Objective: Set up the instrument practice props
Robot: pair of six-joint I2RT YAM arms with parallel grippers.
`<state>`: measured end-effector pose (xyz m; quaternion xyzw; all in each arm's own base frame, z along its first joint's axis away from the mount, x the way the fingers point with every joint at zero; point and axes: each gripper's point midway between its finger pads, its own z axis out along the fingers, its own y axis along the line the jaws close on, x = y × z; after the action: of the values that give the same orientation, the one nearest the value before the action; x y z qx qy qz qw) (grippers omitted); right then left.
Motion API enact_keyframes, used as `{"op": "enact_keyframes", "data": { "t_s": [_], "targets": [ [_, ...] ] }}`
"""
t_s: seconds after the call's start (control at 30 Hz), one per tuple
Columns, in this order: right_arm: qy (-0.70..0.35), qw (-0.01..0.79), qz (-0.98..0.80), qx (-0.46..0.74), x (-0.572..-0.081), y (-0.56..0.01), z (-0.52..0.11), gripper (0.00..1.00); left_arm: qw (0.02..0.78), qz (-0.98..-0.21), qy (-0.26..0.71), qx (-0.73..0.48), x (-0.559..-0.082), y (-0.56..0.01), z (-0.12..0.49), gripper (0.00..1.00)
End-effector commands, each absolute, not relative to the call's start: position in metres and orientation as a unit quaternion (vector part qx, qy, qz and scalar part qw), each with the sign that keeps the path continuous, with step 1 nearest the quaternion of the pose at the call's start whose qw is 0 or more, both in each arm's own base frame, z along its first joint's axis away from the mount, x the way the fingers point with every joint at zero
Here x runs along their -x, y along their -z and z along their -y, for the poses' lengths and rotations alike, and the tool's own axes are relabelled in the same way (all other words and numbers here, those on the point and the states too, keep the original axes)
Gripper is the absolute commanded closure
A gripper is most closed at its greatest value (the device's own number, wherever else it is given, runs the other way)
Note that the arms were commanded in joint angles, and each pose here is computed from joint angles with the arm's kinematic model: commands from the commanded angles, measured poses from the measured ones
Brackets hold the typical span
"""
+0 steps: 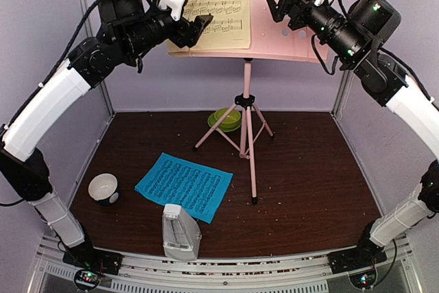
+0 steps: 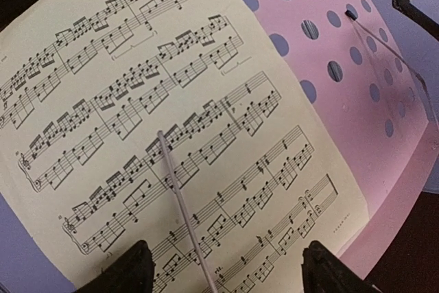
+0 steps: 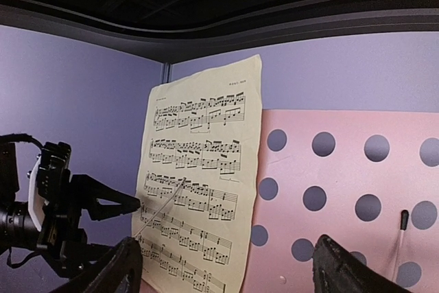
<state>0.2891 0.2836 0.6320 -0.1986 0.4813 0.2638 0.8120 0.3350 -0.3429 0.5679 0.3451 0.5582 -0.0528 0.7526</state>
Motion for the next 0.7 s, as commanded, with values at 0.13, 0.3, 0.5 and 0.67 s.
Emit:
{"op": "enact_keyframes", "data": {
  "t_s": [0.13,0.3,0.5,0.67],
  "targets": [
    [-0.292,0.798,-0.506,0.149,-0.289,-0.635,-0.266,0.18,0.778,-0.560,0.112,-0.263,-0.317,-0.610,0.296,0.29],
    [-0.313,0.772,-0.533,0.146,-0.299,-0.623,-0.278,0.33,0.763,-0.575,0.138,-0.260,-0.323,-0.602,0.297,0.38],
    [-0.334,0.737,-0.569,0.150,-0.314,-0.605,-0.300,0.47,0.752,-0.580,0.148,-0.276,-0.327,-0.594,0.310,0.41],
    [-0.334,0.714,-0.598,0.145,-0.329,-0.588,-0.313,0.51,0.754,-0.582,0.137,-0.271,-0.330,-0.594,0.307,0.41]
  ]
}}
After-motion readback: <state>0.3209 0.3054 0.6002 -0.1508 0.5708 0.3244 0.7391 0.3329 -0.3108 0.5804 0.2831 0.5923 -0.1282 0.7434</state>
